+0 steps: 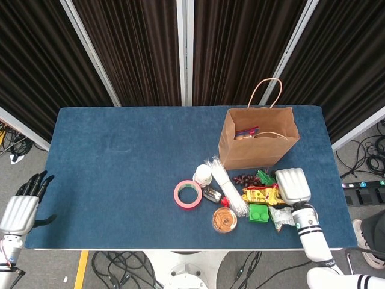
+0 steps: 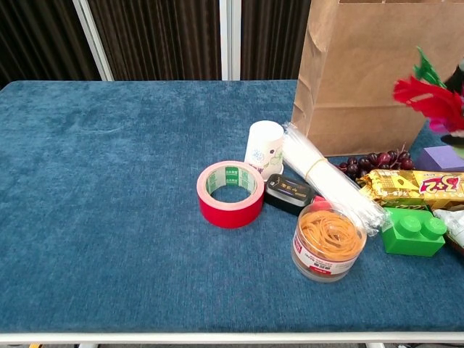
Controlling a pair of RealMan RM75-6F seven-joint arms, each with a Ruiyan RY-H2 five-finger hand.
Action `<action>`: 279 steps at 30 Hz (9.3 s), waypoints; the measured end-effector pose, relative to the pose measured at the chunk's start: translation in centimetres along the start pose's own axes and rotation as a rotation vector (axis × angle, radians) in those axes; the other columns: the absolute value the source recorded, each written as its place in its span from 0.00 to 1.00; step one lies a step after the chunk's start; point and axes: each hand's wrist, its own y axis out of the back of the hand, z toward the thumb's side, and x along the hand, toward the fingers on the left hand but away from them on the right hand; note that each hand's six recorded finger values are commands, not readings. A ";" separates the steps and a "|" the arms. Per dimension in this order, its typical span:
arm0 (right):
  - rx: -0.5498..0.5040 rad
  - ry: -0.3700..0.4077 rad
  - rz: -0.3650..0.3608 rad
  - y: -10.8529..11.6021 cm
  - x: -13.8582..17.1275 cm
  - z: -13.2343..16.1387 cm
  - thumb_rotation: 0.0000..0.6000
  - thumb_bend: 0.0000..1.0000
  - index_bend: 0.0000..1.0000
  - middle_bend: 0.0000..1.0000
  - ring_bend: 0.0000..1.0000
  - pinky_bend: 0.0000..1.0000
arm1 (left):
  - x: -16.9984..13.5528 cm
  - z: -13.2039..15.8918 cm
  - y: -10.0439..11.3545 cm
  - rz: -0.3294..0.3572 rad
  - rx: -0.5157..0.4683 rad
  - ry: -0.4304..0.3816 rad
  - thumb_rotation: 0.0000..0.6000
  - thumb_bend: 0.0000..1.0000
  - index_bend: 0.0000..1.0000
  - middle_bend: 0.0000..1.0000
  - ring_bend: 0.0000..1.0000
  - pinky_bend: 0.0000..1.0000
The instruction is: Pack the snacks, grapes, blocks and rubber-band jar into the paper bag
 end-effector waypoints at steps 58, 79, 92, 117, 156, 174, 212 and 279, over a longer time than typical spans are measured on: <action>0.203 -0.248 -0.363 18.9 -11.0 0.5 1.00 0.31 0.72 0.64 0.83 0.84 | -0.1 -0.2 0.0 -0.014 0.017 0.001 1.00 0.11 0.12 0.13 0.02 0.21; 0.179 -0.204 -0.261 15.1 -13.3 1.2 1.00 0.04 0.54 0.50 0.78 0.84 | -0.1 -0.8 -0.4 -0.025 0.017 0.015 1.00 0.11 0.12 0.13 0.02 0.21; 0.148 -0.185 -0.234 15.5 -12.6 1.1 1.00 0.00 0.36 0.32 0.77 0.84 | -0.1 -0.7 -0.3 -0.019 0.012 0.013 1.00 0.11 0.12 0.13 0.02 0.21; -0.345 -0.160 -0.125 17.0 -12.7 3.1 1.00 0.00 0.13 0.17 0.70 0.84 | 0.2 -0.3 -0.1 -0.015 0.017 0.004 1.00 0.11 0.12 0.13 0.02 0.21; 0.070 0.378 -0.035 12.4 -3.3 7.3 1.00 0.08 0.45 0.40 0.76 0.85 | -0.2 -0.6 -0.2 -0.012 0.010 0.016 1.00 0.11 0.12 0.13 0.02 0.21; 0.333 0.085 0.290 3.4 3.6 -3.2 1.00 0.00 0.32 0.28 0.75 0.85 | 0.1 0.1 -0.1 -0.001 0.001 -0.001 1.00 0.11 0.12 0.13 0.02 0.21; 0.107 0.026 0.220 -9.8 8.0 -9.9 1.00 0.00 0.20 0.19 0.76 0.85 | 0.1 0.9 0.3 0.092 0.060 -0.048 1.00 0.11 0.12 0.13 0.02 0.21; -0.040 0.073 -0.436 14.7 2.6 -2.5 1.00 0.16 0.68 0.58 0.82 0.85 | 0.1 0.4 0.6 0.101 0.004 -0.037 1.00 0.11 0.12 0.13 0.02 0.21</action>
